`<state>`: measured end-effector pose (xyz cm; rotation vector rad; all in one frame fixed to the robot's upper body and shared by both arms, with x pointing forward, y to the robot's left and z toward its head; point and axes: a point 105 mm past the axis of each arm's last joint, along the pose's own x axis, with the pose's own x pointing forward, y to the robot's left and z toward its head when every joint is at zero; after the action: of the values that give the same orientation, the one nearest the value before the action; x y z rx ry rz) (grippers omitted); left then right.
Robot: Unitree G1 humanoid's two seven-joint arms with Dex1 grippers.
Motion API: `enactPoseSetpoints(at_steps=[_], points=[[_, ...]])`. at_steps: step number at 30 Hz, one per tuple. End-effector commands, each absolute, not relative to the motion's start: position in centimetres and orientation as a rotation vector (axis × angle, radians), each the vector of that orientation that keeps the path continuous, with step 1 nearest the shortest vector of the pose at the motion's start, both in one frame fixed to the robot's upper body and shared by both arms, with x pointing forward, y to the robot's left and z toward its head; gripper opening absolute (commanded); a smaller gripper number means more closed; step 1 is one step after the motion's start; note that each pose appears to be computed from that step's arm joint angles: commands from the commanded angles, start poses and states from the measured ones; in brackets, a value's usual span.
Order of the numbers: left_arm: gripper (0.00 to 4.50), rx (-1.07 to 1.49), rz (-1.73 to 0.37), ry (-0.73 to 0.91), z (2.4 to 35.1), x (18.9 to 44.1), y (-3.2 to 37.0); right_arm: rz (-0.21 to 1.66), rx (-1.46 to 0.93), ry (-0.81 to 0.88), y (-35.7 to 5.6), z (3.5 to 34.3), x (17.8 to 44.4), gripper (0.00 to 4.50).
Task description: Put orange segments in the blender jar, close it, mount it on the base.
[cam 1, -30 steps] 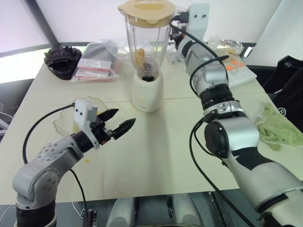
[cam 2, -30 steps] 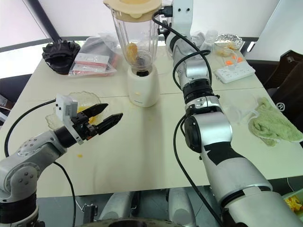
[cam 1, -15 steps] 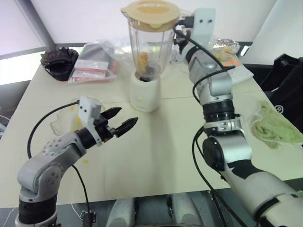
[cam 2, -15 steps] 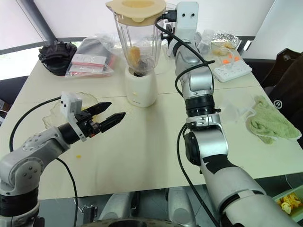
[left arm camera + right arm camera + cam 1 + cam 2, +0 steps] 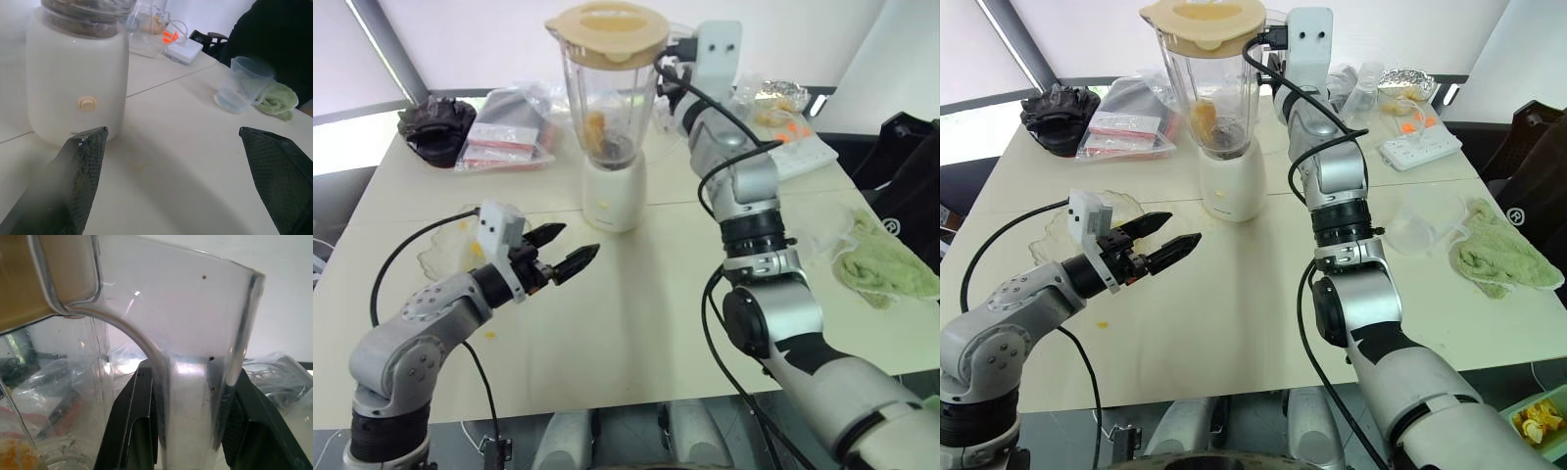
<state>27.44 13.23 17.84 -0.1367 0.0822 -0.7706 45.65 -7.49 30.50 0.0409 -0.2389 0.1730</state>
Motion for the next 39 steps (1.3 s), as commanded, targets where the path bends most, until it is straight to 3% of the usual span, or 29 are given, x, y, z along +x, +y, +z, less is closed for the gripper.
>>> enactPoseSetpoints(at_steps=[1,39], points=[[4.46,-0.118,-0.779,0.032,19.0,26.9,13.1,0.164,0.029,-0.337,-7.8,33.3,45.4,0.99],[4.46,-0.118,-0.8,0.043,18.9,27.2,12.5,0.196,-0.009,-0.226,-7.8,29.1,45.7,0.99]])
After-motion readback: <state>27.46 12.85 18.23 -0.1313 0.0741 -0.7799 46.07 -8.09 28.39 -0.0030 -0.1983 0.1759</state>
